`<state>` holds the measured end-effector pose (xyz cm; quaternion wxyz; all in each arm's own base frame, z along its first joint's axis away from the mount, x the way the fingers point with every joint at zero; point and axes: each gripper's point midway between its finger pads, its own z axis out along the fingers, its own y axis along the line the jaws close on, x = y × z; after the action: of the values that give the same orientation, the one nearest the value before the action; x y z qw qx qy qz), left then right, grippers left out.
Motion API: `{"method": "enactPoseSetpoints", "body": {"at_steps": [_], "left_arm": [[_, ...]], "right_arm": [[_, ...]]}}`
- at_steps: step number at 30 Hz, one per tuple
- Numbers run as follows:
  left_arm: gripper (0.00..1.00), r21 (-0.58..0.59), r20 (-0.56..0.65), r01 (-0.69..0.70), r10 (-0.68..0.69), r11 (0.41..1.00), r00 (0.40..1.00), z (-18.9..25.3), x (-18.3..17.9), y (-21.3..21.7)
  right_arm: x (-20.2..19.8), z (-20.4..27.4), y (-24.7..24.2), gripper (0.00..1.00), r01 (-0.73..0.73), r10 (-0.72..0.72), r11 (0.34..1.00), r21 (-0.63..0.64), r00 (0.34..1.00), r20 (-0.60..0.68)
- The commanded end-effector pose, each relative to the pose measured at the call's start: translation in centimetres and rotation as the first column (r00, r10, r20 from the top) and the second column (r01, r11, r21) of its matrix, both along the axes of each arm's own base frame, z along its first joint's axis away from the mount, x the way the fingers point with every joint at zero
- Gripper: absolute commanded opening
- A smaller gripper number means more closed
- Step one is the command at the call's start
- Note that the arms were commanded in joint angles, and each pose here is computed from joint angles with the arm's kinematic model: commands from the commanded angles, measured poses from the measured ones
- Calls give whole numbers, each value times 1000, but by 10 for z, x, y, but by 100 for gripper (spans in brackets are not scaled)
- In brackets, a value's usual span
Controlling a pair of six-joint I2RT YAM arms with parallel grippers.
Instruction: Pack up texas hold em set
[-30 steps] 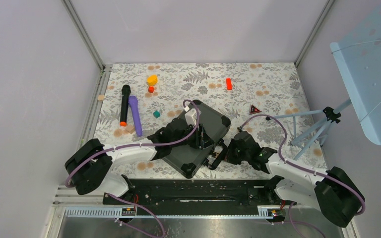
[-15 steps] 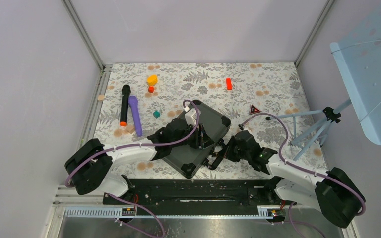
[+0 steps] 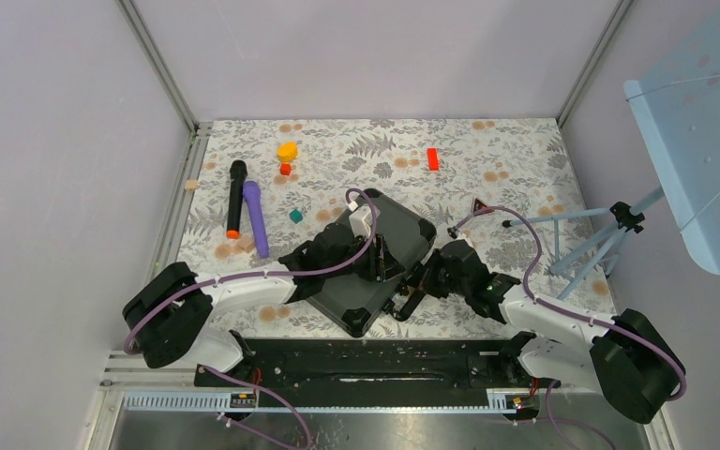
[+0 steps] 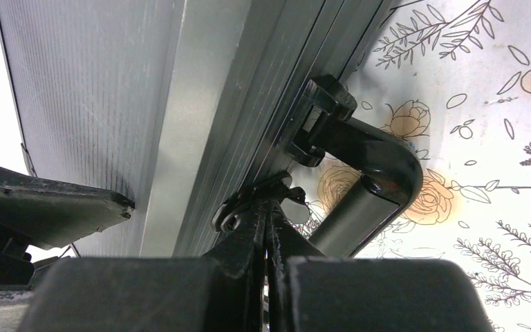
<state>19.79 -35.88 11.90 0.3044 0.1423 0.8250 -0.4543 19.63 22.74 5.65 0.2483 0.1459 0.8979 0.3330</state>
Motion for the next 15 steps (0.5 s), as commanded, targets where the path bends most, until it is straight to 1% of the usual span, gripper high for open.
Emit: {"method": "enactPoseSetpoints", "body": {"at_steps": [1,7,15], "left_arm": [[43,416,-309,89,49,905,950,-123,-64,75],[43,419,-311,90,50,903,949,-124,-64,76],[42,413,-311,90,48,906,949,-124,-65,76]], "right_arm": [[17,36,23,0,-15,6,994,110,997,78],[14,33,22,0,-14,6,994,110,998,68],[5,14,-9,0,53,-52,999,-10,998,45]]}}
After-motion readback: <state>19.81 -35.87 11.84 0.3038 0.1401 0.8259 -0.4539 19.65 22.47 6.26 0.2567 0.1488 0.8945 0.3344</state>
